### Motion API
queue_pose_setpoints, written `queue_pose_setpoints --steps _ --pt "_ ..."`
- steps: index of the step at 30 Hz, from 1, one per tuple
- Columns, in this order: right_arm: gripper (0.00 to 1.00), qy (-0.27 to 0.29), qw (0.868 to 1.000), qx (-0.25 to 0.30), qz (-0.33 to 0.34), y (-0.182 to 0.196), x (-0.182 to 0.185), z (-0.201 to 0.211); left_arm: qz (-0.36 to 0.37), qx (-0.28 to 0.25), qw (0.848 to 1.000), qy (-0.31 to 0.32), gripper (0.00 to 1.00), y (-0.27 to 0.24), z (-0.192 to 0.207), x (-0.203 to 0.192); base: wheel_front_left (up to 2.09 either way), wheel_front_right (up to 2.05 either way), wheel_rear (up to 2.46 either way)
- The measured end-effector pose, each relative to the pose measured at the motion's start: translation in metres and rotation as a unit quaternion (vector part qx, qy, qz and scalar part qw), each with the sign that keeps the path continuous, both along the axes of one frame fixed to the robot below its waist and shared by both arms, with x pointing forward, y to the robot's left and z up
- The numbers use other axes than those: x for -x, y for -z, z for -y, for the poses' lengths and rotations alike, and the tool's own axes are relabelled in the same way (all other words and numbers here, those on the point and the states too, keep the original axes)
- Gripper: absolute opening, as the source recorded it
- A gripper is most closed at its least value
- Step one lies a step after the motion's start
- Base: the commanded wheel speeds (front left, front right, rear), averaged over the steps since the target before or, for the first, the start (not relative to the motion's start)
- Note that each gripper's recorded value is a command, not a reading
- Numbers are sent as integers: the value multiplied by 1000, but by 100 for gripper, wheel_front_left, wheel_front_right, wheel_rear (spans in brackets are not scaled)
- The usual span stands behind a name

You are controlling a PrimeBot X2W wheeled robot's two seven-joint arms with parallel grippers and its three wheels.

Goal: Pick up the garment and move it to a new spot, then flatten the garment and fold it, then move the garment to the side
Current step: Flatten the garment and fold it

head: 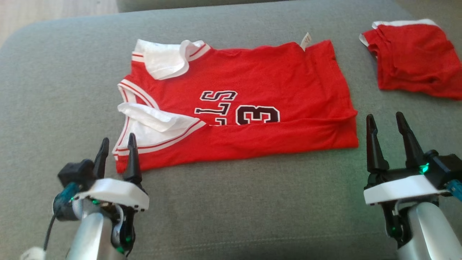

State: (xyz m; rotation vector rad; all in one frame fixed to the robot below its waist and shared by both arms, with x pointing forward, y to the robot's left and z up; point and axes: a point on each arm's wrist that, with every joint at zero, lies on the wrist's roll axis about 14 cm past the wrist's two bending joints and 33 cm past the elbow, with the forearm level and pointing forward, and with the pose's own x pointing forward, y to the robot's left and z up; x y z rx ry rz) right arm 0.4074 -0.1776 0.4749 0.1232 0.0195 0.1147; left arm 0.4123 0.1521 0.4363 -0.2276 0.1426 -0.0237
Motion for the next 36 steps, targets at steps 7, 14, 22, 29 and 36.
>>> queue_pose_setpoints --steps 7,14,22,29,36 --pt "100 25 1000 -1 -1 0 8 15 -116 -57 991 -19 100 60 -9 4 0 0 0" --pt "100 39 999 -6 -3 1 12 21 -146 -89 985 -19 100 75 -13 0 0 0 0" --pt "100 42 999 -9 -11 6 11 21 -166 -92 982 -7 100 81 -11 -11 0 0 0" --pt "100 49 998 -15 -35 20 14 24 -155 -72 985 14 0 75 -3 -13 0 0 0" --pt "100 48 994 -34 -96 47 21 20 -85 -58 995 1 0 40 -5 -21 0 0 0"
